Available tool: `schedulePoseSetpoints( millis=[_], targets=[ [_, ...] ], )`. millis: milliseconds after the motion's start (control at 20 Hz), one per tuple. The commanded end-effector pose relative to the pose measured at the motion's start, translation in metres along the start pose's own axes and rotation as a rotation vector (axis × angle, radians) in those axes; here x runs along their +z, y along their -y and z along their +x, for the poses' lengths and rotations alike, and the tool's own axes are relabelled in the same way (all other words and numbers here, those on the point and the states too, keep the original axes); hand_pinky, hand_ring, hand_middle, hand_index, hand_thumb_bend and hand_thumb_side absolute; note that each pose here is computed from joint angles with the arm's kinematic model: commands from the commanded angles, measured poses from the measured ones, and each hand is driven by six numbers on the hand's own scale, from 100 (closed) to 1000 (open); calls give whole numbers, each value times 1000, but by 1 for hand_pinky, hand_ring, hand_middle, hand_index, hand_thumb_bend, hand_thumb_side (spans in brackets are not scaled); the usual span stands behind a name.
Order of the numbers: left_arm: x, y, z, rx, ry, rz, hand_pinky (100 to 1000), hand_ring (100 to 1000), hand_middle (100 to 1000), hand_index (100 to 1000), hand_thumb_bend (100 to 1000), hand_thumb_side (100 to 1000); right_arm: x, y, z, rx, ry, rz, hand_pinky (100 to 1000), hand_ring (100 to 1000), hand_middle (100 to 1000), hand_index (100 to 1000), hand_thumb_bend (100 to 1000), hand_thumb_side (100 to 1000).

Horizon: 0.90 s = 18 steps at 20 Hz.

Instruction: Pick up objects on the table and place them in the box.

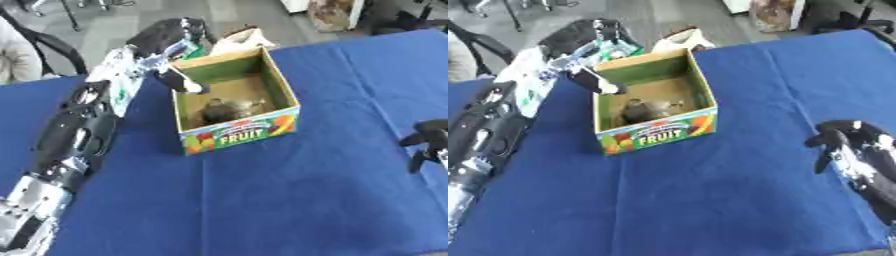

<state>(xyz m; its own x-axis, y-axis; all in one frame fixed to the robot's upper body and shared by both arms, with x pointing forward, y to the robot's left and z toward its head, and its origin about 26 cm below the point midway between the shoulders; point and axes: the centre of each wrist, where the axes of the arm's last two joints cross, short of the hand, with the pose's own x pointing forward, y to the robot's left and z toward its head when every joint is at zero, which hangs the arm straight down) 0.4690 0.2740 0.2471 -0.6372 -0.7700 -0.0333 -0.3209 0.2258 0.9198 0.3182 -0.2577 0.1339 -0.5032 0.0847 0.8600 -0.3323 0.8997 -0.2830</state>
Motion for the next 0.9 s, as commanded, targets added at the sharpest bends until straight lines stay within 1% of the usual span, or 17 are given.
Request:
schedulePoseSetpoints(
  millis=[50, 150, 200, 250, 350, 400, 450, 500, 550, 600, 700, 750, 800, 900],
  targets=[
    [9, -37, -4, 45, 6, 109, 633, 585, 620, 733, 425, 139, 0, 4, 4, 12, 12, -17, 362, 633, 514, 689, 100, 450],
    [19, -44, -2, 102, 13, 142, 627, 577, 612, 729, 381, 143, 1, 5, 4, 11, 8, -25, 362, 633, 514, 689, 100, 451],
    [25, -47, 0, 137, 18, 157, 617, 562, 599, 721, 340, 145, 2, 5, 3, 11, 6, -29, 362, 633, 514, 689, 100, 451],
    [31, -50, 2, 175, 22, 172, 615, 558, 594, 718, 326, 138, 3, 6, 3, 11, 4, -34, 362, 634, 514, 689, 100, 452],
    [43, -53, 5, 248, 24, 199, 608, 548, 585, 712, 258, 160, 4, 6, 3, 10, 2, -40, 362, 634, 514, 689, 100, 453],
    [49, -54, 7, 288, 26, 213, 604, 539, 576, 704, 192, 181, 4, 6, 2, 9, 1, -43, 362, 634, 514, 689, 100, 454],
    [56, -55, 9, 332, 32, 228, 601, 536, 573, 701, 166, 194, 4, 6, 2, 8, 0, -44, 362, 634, 514, 689, 100, 454],
    [63, -56, 11, 375, 39, 239, 596, 529, 568, 697, 110, 223, 4, 6, 2, 7, -1, -44, 362, 634, 514, 688, 100, 454],
    [71, -56, 14, 419, 46, 251, 596, 529, 567, 697, 100, 235, 4, 6, 2, 7, -1, -46, 362, 634, 514, 688, 100, 454],
    [79, -57, 17, 462, 52, 264, 593, 524, 563, 696, 100, 302, 4, 6, 2, 8, 0, -47, 362, 634, 514, 688, 100, 455],
    [96, -53, 22, 565, 48, 292, 584, 514, 551, 692, 100, 391, 4, 6, 3, 7, 2, -52, 362, 634, 514, 688, 100, 455],
    [105, -51, 25, 617, 43, 310, 582, 512, 548, 691, 100, 413, 4, 7, 3, 7, 3, -54, 362, 634, 514, 688, 100, 455],
    [113, -49, 29, 663, 37, 326, 577, 507, 544, 690, 100, 462, 4, 7, 3, 7, 4, -56, 363, 634, 514, 688, 100, 454],
    [127, -41, 35, 752, 19, 359, 570, 501, 538, 685, 100, 517, 4, 7, 4, 9, 5, -61, 362, 634, 514, 688, 100, 454]
  ],
)
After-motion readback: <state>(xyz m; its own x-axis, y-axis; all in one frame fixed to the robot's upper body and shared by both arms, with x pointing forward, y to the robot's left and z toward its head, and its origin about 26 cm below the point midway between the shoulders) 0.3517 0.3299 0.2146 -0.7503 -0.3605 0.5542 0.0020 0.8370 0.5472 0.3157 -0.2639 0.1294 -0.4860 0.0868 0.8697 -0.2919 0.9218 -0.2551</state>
